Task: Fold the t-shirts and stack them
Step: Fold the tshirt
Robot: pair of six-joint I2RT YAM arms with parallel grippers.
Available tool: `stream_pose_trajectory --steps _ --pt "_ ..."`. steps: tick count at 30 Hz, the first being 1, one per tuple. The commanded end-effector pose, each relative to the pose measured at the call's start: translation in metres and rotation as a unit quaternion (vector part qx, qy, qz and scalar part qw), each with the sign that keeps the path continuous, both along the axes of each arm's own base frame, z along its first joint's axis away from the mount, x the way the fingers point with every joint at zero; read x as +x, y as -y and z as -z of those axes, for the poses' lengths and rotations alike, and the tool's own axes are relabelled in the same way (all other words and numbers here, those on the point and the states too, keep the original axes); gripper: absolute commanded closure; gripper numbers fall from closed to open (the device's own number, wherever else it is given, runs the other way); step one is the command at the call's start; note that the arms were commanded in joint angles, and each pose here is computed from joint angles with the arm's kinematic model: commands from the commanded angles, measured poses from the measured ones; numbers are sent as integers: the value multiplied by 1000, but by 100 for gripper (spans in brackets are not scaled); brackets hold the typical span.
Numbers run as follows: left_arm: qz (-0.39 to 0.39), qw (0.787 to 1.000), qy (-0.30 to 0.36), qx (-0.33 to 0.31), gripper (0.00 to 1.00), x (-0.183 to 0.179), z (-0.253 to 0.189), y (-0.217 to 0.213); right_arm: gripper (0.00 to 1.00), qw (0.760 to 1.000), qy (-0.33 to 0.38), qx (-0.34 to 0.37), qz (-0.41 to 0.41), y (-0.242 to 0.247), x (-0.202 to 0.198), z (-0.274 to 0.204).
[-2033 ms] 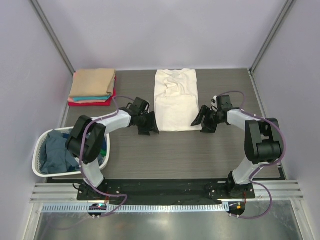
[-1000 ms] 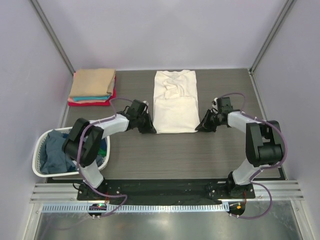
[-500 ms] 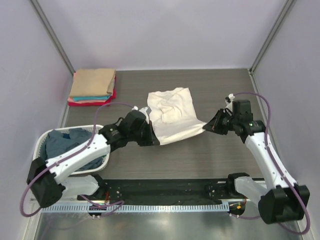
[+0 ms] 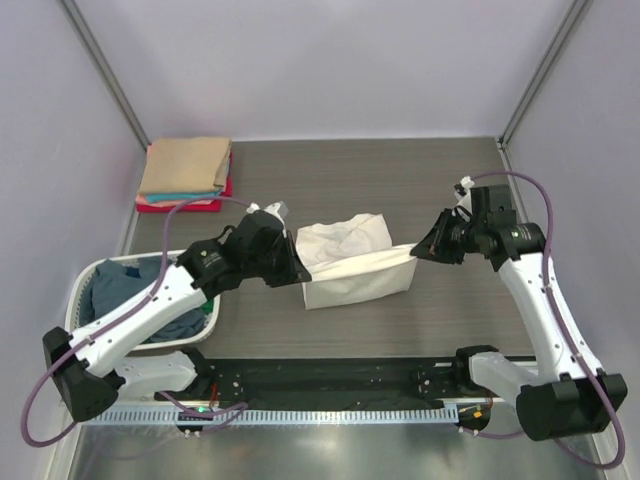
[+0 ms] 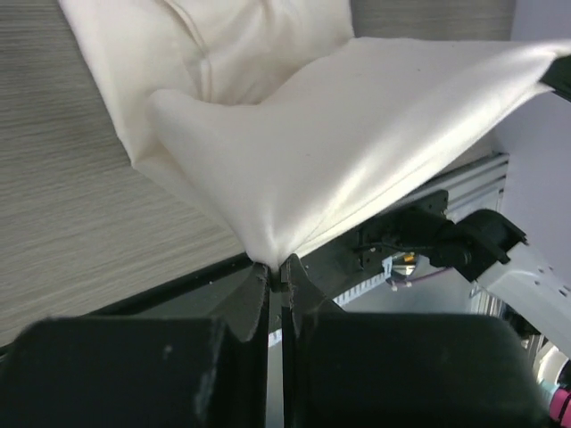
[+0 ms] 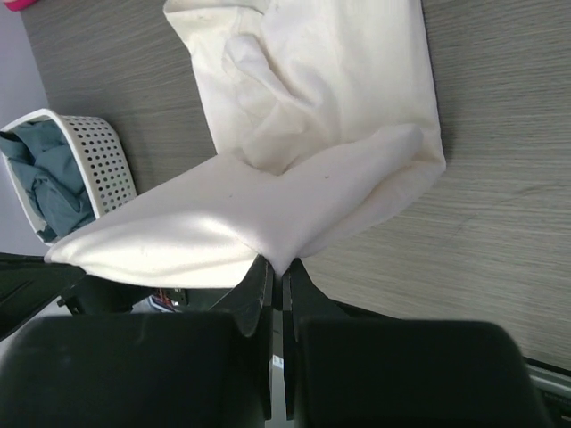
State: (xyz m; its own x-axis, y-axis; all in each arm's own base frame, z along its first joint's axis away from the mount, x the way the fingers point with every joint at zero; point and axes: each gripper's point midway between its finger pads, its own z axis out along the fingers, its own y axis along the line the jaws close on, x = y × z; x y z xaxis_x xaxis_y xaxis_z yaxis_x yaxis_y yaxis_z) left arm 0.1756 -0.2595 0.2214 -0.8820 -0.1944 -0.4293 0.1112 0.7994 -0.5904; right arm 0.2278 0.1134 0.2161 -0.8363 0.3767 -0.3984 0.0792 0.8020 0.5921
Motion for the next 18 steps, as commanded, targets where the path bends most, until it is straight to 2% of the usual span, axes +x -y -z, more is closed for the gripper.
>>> stream_pose_trajectory --steps 1,13,18 --pt "-9 999 -19 40 100 14 18 -12 99 999 23 -38 14 11 32 -3" --pt "-24 998 -47 40 100 94 40 -28 99 999 3 -41 19 5 116 24" --pt "-27 995 -72 57 100 129 66 -27 99 999 -25 -34 26 0 157 56"
